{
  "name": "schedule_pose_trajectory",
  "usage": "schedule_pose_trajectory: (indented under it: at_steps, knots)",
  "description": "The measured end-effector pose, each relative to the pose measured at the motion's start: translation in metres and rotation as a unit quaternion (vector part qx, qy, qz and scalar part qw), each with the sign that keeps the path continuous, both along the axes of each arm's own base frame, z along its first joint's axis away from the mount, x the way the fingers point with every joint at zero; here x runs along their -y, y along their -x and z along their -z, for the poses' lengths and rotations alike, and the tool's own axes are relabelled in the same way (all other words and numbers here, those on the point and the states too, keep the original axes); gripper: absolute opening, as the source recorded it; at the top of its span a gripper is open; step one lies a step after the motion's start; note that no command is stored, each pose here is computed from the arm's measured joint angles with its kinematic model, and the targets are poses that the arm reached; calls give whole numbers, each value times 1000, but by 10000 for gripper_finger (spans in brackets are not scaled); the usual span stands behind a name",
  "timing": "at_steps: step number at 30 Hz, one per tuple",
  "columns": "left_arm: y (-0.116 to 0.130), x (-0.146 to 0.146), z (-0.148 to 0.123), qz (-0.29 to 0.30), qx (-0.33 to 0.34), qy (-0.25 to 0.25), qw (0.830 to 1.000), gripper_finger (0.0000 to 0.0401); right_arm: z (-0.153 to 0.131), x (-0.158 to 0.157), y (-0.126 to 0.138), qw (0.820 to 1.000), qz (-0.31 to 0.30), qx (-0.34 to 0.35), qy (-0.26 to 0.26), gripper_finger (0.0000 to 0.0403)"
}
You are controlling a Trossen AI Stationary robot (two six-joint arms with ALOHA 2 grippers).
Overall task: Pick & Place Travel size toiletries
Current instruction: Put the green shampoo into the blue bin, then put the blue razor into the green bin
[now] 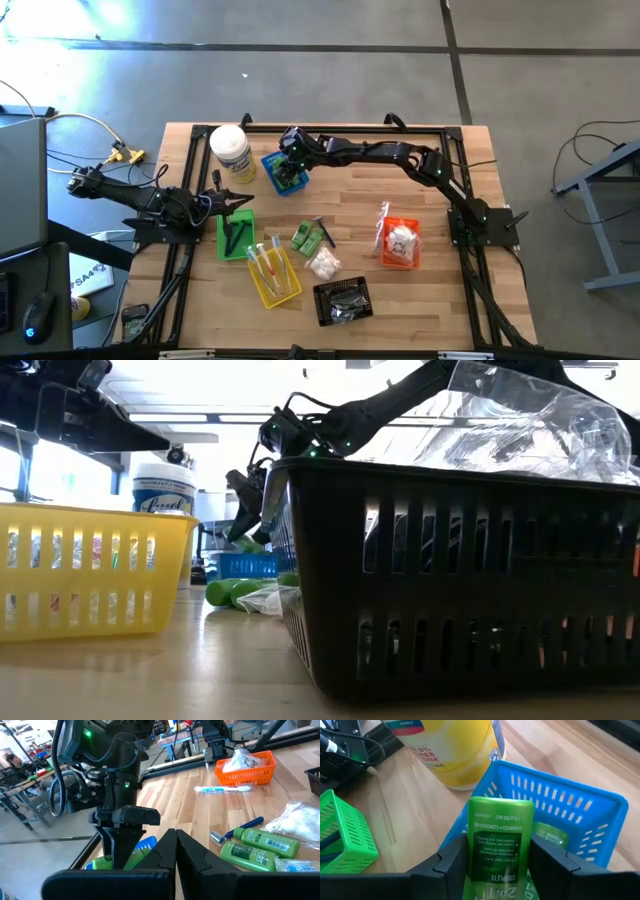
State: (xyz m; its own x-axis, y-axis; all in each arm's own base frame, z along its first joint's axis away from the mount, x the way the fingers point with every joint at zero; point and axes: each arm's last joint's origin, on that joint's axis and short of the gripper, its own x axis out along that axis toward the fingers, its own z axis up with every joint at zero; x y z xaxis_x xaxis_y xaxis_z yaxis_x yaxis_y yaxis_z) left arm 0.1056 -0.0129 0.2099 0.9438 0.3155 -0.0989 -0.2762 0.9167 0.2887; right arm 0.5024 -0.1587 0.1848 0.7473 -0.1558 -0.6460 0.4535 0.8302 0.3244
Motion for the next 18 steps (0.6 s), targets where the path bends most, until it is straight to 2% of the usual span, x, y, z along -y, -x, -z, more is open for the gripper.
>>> schedule_pose_trajectory:
  at_steps: [9, 14, 16, 18]
  knots:
    - [0, 0, 0, 0, 0, 0, 1000, 0, -1, 2, 0, 1000, 9, 3, 7, 220]
    - [0, 0, 0, 0, 0, -1, 1000, 0, -2, 3, 0, 1000, 4, 2, 22, 228]
    - [0, 0, 0, 0, 0, -1, 1000, 0, -9, 2, 2, 1000, -4, 10, 20, 226]
    - [0, 0, 0, 0, 0, -1, 1000, 0, -28, -1, 5, 999, -31, 34, 9, 221]
